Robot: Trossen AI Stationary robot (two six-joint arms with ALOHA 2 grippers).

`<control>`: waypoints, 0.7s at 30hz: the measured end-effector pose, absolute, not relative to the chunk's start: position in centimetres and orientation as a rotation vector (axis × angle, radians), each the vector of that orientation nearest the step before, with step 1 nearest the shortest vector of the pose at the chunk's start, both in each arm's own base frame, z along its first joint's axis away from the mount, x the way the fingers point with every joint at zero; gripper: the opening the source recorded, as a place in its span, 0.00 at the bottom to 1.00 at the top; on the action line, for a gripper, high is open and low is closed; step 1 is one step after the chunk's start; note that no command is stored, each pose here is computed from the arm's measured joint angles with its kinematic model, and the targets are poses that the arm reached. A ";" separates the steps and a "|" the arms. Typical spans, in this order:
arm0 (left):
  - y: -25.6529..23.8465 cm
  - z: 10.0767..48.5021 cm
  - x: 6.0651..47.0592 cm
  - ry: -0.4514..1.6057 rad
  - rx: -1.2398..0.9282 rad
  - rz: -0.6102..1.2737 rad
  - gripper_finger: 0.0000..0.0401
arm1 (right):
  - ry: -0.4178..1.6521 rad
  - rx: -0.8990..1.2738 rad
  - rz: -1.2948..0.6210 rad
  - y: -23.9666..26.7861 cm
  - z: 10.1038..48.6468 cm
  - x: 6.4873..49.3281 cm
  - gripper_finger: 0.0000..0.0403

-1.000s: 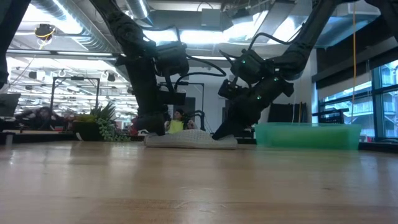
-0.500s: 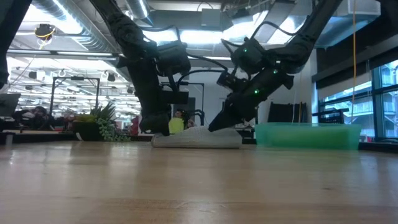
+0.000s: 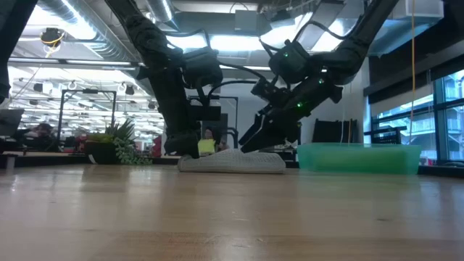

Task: Roll microfiber towels into tight, uniform cylinder then place into a basket
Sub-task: Put the gray microfiber cloth into the blue bin

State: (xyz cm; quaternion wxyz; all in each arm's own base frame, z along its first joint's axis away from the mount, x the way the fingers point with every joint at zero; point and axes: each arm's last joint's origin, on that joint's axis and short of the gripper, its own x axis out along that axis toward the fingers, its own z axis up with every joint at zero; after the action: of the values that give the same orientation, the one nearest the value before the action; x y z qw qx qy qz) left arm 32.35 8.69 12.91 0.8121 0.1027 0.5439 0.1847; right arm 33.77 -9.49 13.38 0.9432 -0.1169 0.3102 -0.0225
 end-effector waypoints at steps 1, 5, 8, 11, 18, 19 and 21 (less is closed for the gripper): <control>8.7 12.9 32.3 1.161 0.220 0.394 0.03 | 0.635 -0.233 -0.034 -9.5 13.3 33.7 0.99; 8.7 12.9 32.4 1.160 0.220 0.396 0.03 | 0.630 -0.207 -0.025 -10.0 12.7 33.8 0.99; 8.7 12.9 32.4 1.159 0.221 0.398 0.03 | 0.624 -0.199 -0.026 -10.5 12.2 33.8 0.99; 8.7 13.0 32.4 1.156 0.222 0.399 0.03 | 0.619 -0.190 0.003 -10.8 11.7 34.0 0.99; 8.7 13.0 32.4 1.149 0.221 0.400 0.03 | 0.654 -0.180 0.013 -11.1 10.3 34.7 0.99; 8.7 13.0 32.4 1.149 0.222 0.401 0.03 | 0.656 -0.175 0.014 -11.1 10.1 34.8 0.99; 8.7 13.0 32.4 1.147 0.221 0.401 0.03 | 0.664 -0.146 0.017 -11.1 9.8 34.8 0.99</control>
State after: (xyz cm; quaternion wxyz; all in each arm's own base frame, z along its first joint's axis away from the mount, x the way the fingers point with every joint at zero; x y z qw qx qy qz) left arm 32.45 8.73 13.02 0.8153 0.1037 0.5377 0.1880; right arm 34.78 -11.06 9.79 0.9427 -0.0716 0.3257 0.0081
